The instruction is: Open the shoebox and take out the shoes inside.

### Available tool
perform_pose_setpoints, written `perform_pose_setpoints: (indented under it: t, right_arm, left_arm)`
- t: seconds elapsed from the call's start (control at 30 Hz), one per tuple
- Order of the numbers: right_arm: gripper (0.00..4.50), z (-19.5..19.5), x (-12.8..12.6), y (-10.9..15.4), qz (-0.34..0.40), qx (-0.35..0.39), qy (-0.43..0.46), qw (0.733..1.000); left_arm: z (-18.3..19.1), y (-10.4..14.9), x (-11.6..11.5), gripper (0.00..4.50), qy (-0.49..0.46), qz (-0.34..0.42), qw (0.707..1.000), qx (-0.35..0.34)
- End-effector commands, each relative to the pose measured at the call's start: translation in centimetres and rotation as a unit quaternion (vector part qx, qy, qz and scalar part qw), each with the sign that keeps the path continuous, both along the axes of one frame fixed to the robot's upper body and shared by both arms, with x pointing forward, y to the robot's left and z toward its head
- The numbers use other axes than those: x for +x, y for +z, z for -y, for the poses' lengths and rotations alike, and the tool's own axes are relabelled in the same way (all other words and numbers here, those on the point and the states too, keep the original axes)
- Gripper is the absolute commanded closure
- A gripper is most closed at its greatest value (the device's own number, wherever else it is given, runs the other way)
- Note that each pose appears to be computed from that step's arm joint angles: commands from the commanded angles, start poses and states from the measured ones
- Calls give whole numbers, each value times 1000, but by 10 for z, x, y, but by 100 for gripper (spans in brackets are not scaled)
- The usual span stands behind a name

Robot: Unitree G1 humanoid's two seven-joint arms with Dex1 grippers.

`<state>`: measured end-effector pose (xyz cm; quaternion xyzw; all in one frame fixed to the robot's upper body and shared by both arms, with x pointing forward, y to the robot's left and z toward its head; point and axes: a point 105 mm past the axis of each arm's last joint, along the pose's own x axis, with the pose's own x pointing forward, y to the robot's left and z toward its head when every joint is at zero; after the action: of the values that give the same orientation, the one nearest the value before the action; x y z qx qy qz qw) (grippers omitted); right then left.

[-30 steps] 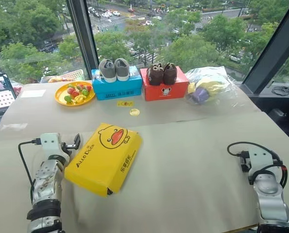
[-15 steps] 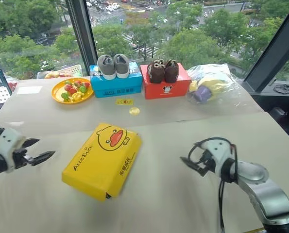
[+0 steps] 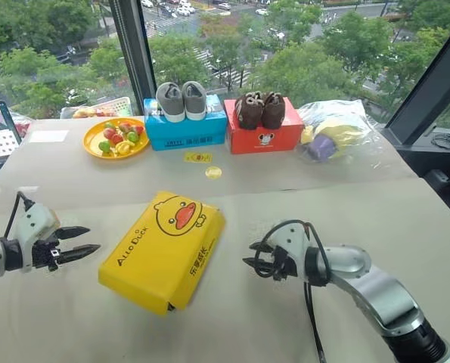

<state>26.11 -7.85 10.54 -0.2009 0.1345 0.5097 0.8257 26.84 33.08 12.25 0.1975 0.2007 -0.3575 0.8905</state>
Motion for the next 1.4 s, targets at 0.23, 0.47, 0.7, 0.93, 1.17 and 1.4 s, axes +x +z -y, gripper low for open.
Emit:
perform_pose_setpoints:
  t: [0.23, 0.47, 0.7, 0.93, 1.17, 1.4]
  right_arm:
    - [450, -26, 2, -19, -7, -20, 41, 999]
    - [450, -37, 38, -26, 24, -43, 0, 999]
    - [450, -30, 62, -22, 26, -20, -48, 998]
    - [450, 16, 71, -15, 38, -49, -91, 994]
    - [450, 36, 66, -13, 39, -65, -103, 992]
    - [450, 58, 47, -13, 26, -78, -97, 992]
  left_arm:
    - [40, 2, -1, 440, -70, 11, 997, -10]
    - [87, -6, -7, 440, -146, -11, 989, -20]
    - [115, -9, -22, 440, -210, -25, 977, -18]
    - [153, -13, -21, 440, -250, -9, 968, -32]
    - [154, -13, -8, 440, -253, 0, 967, -26]
    - [114, -13, -10, 440, -218, -30, 976, 3]
